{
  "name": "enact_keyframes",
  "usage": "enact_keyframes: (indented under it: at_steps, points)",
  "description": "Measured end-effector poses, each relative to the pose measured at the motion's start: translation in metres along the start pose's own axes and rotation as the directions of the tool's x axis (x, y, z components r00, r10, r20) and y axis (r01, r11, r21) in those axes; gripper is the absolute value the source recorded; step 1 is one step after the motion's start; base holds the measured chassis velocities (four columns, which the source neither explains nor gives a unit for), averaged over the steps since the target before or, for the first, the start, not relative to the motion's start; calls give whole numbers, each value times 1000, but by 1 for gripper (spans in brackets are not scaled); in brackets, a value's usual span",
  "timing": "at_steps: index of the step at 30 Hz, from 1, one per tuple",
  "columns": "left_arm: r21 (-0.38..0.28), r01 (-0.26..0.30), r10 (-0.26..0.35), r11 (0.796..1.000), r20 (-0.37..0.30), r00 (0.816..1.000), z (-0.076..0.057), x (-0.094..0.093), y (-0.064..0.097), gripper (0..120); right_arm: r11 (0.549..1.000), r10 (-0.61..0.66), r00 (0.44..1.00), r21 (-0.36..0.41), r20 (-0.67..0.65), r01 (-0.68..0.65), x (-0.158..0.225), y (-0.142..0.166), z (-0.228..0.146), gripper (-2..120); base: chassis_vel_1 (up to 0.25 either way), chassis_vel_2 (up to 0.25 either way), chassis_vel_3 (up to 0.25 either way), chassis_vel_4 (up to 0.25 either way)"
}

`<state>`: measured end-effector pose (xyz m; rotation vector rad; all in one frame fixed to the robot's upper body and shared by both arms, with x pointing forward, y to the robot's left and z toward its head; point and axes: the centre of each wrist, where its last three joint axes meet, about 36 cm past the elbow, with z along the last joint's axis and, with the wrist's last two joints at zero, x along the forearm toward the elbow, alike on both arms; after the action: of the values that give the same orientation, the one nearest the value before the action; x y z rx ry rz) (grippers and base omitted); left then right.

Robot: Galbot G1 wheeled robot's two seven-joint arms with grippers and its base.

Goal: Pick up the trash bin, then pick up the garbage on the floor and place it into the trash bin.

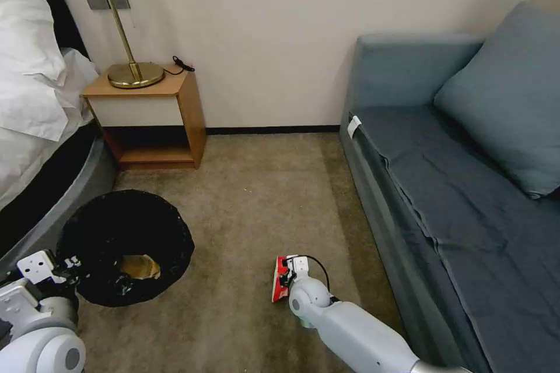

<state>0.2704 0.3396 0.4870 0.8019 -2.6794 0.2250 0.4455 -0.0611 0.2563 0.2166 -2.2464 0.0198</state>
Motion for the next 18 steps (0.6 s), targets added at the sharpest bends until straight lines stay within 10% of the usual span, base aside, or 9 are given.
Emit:
enact_keyframes:
  at_steps: [13,18]
  points:
    - [-10,-11,11,1000,-18,1000,4,-5,-4,3,988,-105,926,-64,361,137,84,-20,-115,0,0,0,0,0]
    - [-17,-37,37,999,-28,999,7,-6,-12,3,887,-382,763,-24,521,460,194,19,-162,0,0,0,0,0]
